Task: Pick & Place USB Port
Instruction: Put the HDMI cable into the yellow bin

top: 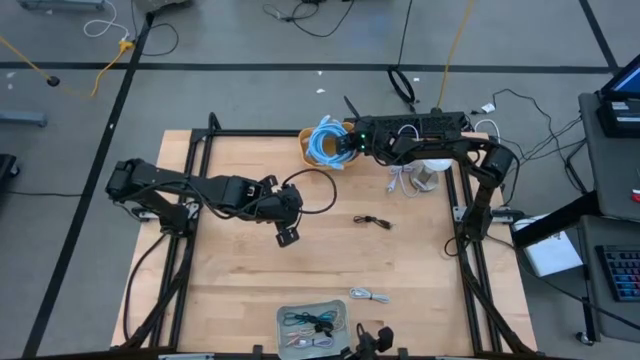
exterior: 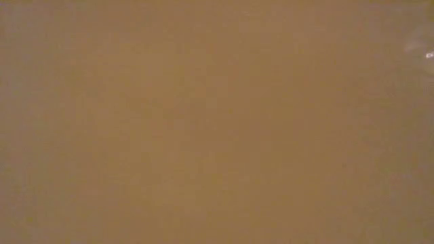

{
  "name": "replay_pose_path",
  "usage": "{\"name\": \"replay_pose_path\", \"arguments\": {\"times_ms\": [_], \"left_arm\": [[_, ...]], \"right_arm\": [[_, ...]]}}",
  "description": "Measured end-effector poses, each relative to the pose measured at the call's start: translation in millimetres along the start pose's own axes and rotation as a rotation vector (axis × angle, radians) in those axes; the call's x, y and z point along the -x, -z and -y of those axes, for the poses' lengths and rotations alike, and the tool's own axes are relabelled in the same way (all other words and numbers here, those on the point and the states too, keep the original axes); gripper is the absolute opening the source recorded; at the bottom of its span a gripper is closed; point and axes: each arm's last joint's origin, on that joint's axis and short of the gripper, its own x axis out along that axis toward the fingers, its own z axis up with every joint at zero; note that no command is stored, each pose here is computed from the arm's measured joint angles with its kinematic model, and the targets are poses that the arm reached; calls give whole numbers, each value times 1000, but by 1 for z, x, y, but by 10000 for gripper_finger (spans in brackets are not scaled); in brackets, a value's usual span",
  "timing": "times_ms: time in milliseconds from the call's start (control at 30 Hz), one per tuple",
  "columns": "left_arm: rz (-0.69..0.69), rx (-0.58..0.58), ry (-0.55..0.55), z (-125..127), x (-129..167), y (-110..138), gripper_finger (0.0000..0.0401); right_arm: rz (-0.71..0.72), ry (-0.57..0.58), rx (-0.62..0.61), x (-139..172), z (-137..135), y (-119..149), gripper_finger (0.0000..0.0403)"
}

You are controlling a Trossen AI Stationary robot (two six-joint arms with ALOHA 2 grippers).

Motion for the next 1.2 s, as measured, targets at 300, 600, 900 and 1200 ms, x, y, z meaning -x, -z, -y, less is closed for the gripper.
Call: {"name": "replay_pose_path", "arguments": {"times_ms": [300, 600, 900, 1200], "left_arm": [[1, -3, 0, 0, 0, 0, 115], [3, -1, -3, 0, 0, 0, 115], [14, 33, -46, -1, 0, 1, 115], [132, 445, -100, -81, -34, -31, 116]], "right_arm": [[-1, -6, 19, 0, 0, 0, 176], [8, -74, -1, 10, -5, -9, 205], [84, -50, 34, 32, -5, -29, 208], [10, -238, 52, 83, -22, -40, 212]]}}
